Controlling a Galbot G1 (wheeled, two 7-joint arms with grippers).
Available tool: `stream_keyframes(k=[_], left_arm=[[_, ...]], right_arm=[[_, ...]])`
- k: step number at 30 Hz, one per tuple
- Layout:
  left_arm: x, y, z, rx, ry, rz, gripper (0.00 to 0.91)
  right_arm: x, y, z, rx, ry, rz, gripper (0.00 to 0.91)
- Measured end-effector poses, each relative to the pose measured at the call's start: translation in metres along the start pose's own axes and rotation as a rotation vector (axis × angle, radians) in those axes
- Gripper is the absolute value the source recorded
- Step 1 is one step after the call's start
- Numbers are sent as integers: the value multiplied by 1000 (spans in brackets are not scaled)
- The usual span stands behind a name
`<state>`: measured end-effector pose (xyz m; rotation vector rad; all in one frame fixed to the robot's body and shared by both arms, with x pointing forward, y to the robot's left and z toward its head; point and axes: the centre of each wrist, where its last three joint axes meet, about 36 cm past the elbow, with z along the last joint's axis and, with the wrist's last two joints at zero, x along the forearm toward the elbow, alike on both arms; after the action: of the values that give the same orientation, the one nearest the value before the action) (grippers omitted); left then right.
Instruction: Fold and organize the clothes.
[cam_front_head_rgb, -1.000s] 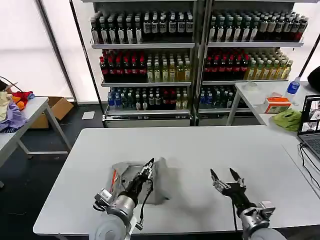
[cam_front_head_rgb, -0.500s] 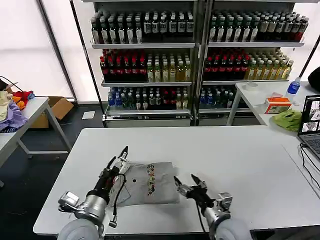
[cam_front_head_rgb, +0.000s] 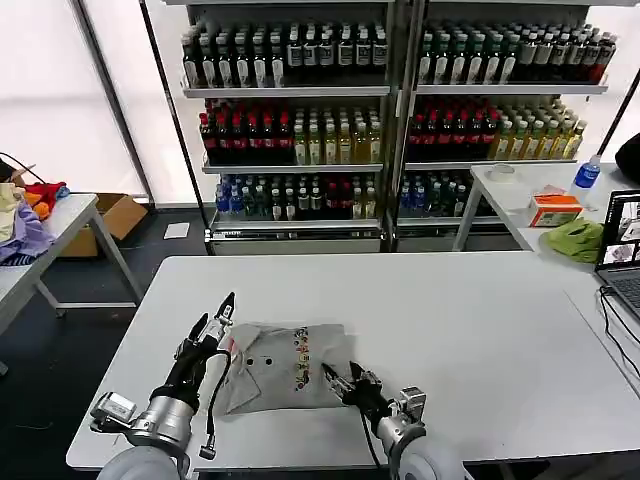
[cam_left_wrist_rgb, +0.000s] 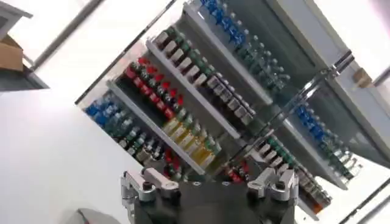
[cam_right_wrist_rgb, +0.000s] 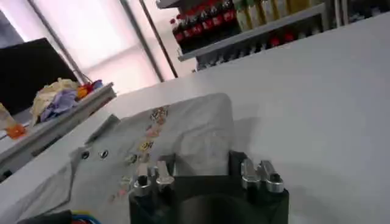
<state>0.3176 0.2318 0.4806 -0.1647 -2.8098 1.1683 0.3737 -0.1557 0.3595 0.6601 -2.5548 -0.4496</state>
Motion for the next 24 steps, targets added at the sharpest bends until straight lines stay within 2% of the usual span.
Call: stream_keyframes(k=[6, 15, 19, 24], left_arm=[[2, 3, -2, -7, -14, -16, 907], [7, 7, -6, -13, -39, -32, 907], [8, 9, -8, -20, -40, -36, 907], [7, 8, -10, -23, -45, -29, 907]], right_arm=[[-3, 5, 0, -81, -15, -39, 0], [5, -3, -17, -286, -28, -47, 0], [15, -18, -27, -290, -9, -10, 0], [33, -43, -41, -236, 39, 57, 0]])
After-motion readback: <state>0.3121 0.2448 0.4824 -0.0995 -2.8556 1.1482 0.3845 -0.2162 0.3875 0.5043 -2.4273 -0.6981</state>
